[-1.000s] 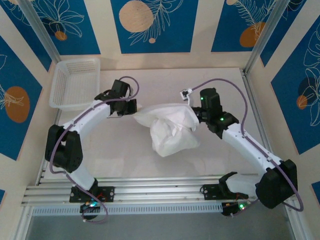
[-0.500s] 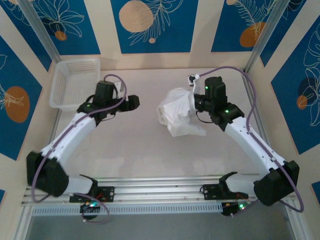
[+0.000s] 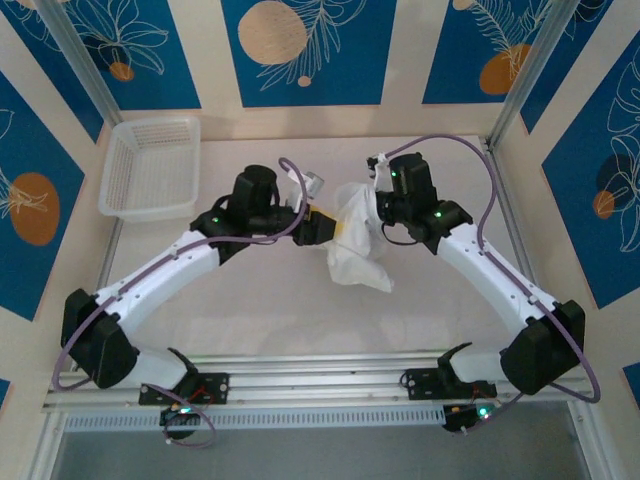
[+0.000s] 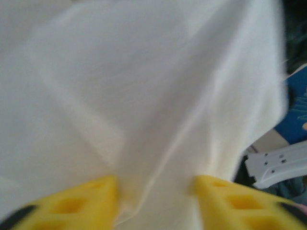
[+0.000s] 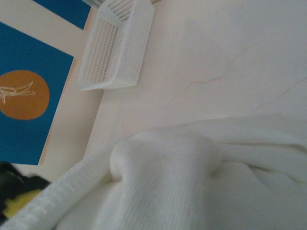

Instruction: Fold the inside-out t-shirt

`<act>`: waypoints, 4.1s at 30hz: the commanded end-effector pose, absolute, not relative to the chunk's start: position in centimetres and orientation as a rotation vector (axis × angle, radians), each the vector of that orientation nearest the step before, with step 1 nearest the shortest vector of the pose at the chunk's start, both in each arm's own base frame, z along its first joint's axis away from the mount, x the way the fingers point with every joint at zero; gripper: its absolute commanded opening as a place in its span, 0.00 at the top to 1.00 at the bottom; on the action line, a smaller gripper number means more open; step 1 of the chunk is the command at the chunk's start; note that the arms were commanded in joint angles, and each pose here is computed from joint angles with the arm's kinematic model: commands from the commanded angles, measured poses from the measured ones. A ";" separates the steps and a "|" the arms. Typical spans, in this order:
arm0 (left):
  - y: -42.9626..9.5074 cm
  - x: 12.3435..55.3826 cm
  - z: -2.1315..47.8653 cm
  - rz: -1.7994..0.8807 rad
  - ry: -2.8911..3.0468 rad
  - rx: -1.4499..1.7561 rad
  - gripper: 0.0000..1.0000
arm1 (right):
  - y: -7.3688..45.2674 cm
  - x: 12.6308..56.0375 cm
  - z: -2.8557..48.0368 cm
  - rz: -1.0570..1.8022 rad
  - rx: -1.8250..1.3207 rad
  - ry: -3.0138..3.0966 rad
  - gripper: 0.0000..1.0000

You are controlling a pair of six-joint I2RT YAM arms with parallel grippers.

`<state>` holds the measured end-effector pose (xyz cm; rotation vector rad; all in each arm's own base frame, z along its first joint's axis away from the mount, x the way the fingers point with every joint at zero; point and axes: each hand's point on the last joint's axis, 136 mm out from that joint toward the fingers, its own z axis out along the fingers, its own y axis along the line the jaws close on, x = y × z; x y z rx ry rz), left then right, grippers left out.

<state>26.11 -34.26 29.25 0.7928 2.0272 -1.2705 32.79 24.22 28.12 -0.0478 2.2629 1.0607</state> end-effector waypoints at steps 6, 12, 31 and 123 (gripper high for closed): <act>-26.3 29.2 21.0 -0.718 2.349 0.511 1.00 | 18.5 35.1 31.6 1.086 0.250 2.173 1.00; -19.0 30.0 12.8 -0.501 2.567 0.205 1.00 | 14.6 35.0 34.3 1.177 0.329 2.081 1.00; -31.4 27.0 31.0 -1.271 1.945 0.617 0.21 | 16.9 32.7 39.1 1.416 0.162 1.933 1.00; -26.6 34.4 32.3 -1.274 2.355 0.167 1.00 | 22.6 28.6 19.3 0.459 -0.396 2.214 0.50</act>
